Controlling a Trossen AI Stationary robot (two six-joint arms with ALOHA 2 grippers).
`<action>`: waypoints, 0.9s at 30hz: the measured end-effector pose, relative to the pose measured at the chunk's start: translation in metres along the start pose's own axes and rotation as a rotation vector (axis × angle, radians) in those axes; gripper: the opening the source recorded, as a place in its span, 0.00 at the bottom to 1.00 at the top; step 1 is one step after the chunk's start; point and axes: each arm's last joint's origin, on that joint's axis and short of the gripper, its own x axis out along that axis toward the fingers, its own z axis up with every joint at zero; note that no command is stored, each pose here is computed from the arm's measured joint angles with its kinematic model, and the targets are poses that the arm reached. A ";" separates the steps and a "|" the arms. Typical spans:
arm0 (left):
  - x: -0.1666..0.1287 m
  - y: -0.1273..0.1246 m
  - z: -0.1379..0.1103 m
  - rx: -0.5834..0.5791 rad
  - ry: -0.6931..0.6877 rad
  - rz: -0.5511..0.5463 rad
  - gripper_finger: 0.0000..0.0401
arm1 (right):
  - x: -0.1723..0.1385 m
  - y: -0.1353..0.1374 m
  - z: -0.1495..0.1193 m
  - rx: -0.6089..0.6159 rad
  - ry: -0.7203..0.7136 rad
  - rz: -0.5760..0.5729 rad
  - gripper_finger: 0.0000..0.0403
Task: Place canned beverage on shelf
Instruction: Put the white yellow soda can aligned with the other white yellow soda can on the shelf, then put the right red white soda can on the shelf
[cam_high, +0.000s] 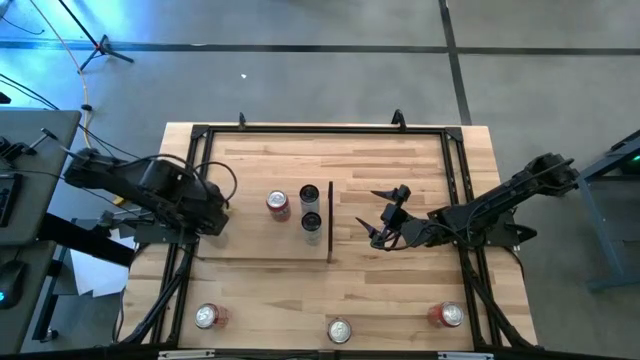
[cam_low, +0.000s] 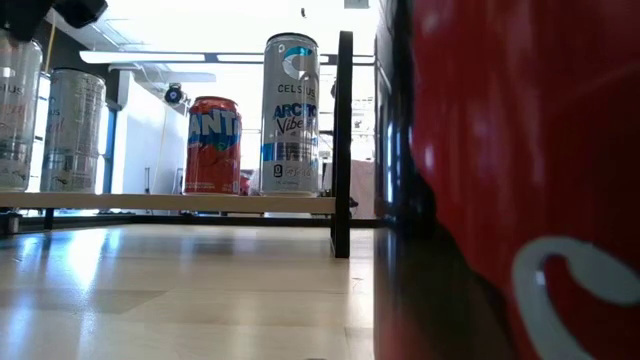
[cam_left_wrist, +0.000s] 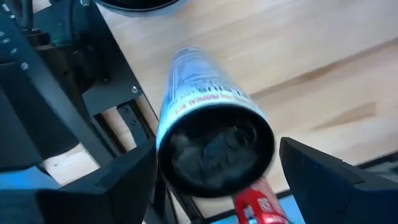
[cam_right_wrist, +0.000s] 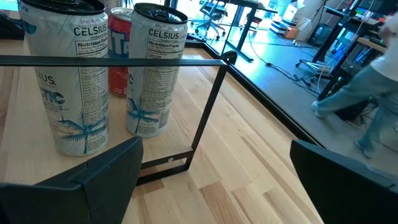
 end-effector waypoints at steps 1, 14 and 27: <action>-0.004 0.000 0.000 0.001 -0.002 -0.014 0.76 | 0.000 0.000 0.000 0.000 0.000 0.000 0.98; -0.038 -0.004 -0.013 -0.103 0.074 -0.151 0.77 | 0.000 0.000 0.000 0.000 0.000 0.000 0.98; -0.021 -0.075 -0.032 0.128 -0.037 -0.228 0.77 | 0.000 0.000 0.000 0.000 0.000 0.000 0.98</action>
